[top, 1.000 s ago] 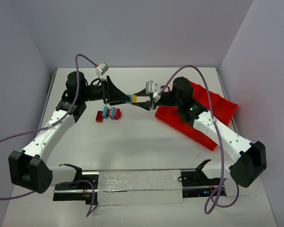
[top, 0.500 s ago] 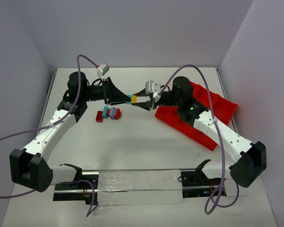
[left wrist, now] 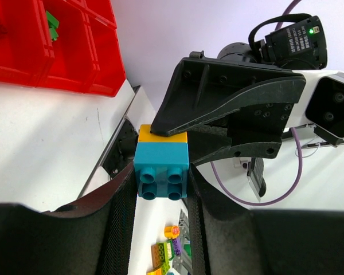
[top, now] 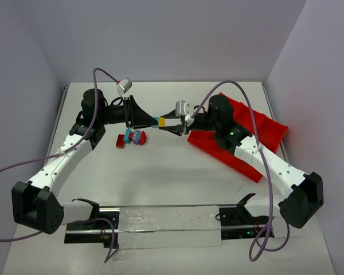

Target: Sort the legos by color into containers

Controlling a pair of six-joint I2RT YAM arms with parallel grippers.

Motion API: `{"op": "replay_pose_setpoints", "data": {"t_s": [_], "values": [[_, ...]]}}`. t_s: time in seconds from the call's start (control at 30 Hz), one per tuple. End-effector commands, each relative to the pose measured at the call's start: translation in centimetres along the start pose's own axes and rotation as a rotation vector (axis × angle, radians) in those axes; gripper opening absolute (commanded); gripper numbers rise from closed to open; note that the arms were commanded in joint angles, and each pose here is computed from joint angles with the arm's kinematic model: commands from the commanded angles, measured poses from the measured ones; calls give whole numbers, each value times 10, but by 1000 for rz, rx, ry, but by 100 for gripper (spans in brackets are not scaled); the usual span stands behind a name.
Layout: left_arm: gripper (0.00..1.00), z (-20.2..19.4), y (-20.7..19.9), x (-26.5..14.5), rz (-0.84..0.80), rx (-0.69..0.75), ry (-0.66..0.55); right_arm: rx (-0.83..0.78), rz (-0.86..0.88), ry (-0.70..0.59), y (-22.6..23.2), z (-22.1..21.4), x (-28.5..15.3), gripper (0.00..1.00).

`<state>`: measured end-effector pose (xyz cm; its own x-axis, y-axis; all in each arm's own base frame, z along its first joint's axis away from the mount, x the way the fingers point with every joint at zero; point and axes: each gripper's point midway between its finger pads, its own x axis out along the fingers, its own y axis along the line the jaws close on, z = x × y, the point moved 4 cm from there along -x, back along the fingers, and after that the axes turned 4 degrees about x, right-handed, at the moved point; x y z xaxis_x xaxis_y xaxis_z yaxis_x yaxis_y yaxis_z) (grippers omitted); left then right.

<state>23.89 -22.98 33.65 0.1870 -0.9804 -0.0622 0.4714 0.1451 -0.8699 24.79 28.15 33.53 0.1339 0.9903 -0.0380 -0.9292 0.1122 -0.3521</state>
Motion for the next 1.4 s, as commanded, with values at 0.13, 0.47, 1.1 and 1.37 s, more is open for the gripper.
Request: {"op": "replay_pose_setpoints", "data": {"t_s": [0.13,0.47,1.1,1.37], "values": [[0,7,-37,-19,-103,157,-34,55,-42,0,-2,-11,-19,0],[0,8,-36,-23,-86,171,-36,100,-137,16,-17,-19,-34,0],[0,91,13,-28,391,295,-136,708,-1224,289,-109,-83,-172,0],[0,107,40,-24,489,261,-145,907,-1534,261,-133,-105,-201,0]]}}
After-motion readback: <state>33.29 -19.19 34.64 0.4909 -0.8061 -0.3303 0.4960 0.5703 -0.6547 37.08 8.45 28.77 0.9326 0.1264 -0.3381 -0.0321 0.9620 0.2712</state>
